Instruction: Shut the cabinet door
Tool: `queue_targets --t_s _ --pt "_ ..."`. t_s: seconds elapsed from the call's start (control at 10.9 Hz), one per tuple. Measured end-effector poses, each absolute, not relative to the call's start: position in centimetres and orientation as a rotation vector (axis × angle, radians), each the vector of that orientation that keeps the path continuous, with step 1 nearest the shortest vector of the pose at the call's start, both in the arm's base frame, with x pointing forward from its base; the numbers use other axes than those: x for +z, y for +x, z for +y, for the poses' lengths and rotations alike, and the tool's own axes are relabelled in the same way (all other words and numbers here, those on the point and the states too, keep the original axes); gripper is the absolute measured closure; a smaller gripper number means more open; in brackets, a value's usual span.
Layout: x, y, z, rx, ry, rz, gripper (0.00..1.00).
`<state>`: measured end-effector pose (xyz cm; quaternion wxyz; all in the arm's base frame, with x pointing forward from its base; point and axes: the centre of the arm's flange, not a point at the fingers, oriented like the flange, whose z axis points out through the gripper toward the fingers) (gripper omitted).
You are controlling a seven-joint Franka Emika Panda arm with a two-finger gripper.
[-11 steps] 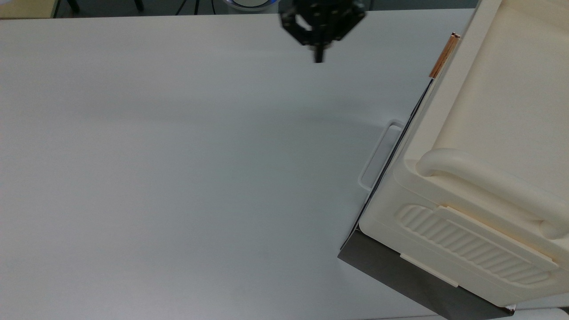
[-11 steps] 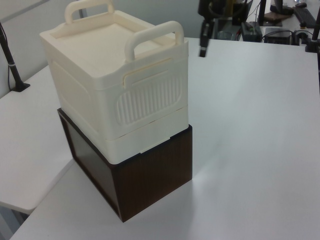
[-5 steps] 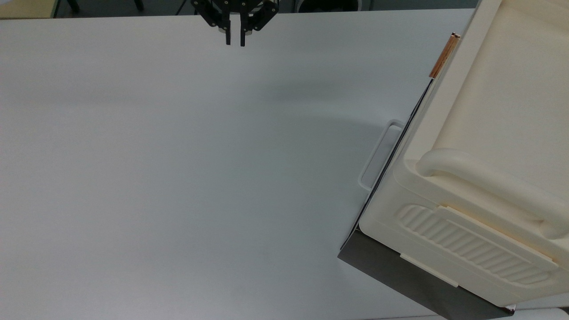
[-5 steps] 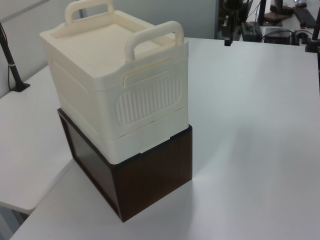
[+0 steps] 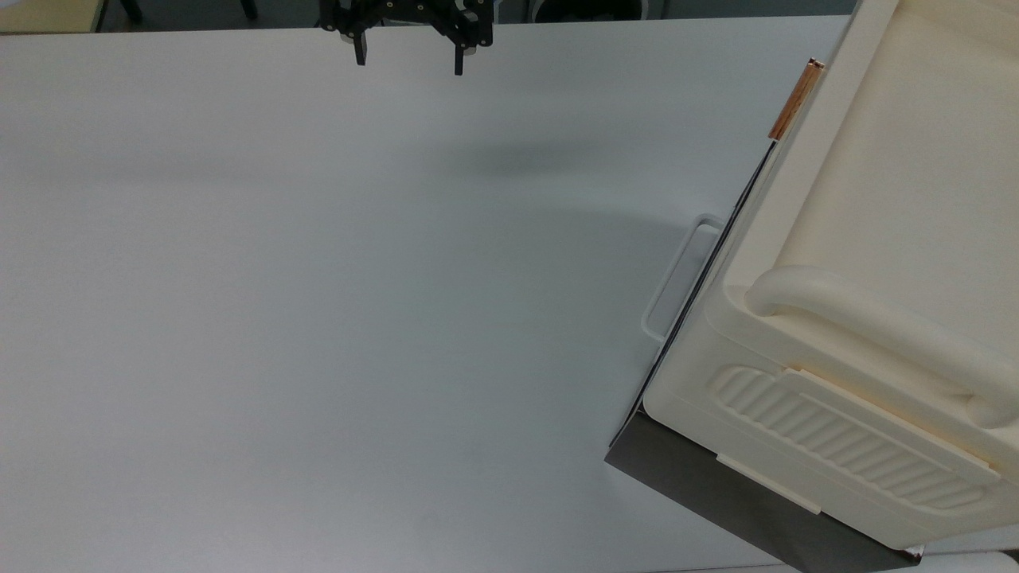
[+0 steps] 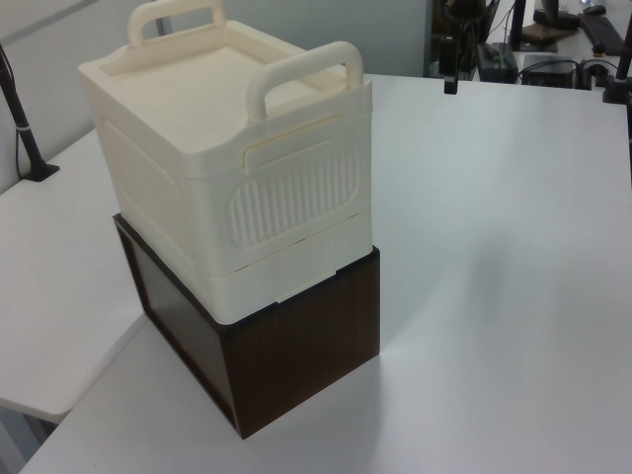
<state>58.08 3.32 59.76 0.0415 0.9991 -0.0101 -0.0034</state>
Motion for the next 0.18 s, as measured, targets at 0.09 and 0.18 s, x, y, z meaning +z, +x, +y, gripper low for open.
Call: queue_targets --t_s 0.09,0.18 --pt "59.76 58.09 3.2 -0.011 3.061 -0.035 0.0" --pt "59.76 58.09 3.11 -0.011 3.062 -0.038 0.0"
